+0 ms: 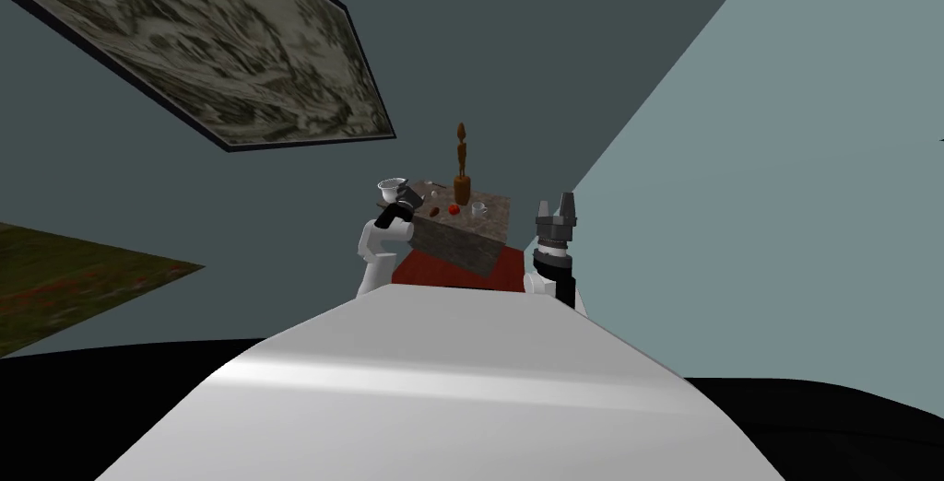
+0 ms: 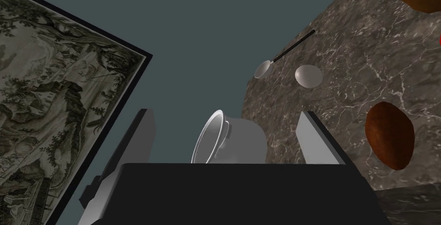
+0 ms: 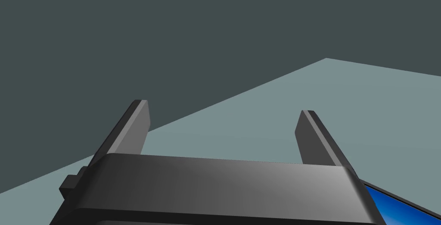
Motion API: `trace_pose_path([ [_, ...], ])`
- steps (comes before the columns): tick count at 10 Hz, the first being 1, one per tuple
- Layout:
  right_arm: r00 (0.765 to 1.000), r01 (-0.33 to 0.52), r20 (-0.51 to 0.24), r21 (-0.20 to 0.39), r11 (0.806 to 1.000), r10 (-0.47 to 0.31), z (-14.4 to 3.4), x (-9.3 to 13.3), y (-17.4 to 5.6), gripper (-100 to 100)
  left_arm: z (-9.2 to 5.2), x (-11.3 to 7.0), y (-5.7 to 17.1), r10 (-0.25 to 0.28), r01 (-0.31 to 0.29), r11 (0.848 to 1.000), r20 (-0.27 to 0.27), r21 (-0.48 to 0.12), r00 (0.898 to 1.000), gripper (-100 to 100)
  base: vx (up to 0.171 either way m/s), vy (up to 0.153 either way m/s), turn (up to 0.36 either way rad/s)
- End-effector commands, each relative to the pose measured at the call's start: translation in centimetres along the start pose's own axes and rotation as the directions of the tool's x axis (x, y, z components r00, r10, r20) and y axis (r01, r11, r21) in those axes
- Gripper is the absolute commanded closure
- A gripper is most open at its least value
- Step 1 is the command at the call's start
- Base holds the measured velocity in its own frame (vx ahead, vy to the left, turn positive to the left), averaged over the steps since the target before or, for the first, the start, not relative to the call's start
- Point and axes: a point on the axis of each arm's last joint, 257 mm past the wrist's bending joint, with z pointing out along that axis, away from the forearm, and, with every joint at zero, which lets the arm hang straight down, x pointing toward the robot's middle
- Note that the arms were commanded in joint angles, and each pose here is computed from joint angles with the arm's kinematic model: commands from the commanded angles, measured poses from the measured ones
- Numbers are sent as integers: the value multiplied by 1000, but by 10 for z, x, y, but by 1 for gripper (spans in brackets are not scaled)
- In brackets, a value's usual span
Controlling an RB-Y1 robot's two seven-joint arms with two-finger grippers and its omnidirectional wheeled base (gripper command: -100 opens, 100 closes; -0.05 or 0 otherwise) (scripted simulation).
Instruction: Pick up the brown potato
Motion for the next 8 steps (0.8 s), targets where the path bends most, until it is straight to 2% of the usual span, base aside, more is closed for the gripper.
trace_pose_path([
  [1, 1000, 0, 0, 0, 1000, 0, 0, 0, 0, 0, 6, -4, 5, -51, 52, 998, 30, -28, 998, -100, 14, 4, -93],
  [3, 1000, 0, 0, 0, 1000, 0, 0, 0, 0, 0, 6, -11, 14, -50, 53, 997, 60, -61, 997, -100, 13, 9, -24],
  [4, 1000, 0, 0, 0, 1000, 0, 0, 0, 0, 0, 10, -14, 17, -91, 97, 992, 83, -77, 992, -100, 14, 11, -79],
  [6, 1000, 0, 0, 0, 1000, 0, 0, 0, 0, 0, 9, -19, 23, -89, 99, 990, 106, -99, 990, -100, 11, 11, -29],
  [7, 1000, 0, 0, 0, 1000, 0, 0, 0, 0, 0, 13, -22, 27, -127, 142, 983, 134, -115, 983, -100, 19, 13, -72],
  [8, 1000, 0, 0, 0, 1000, 0, 0, 0, 0, 0, 11, -26, 32, -124, 145, 980, 153, -134, 980, -100, 23, 18, -58],
])
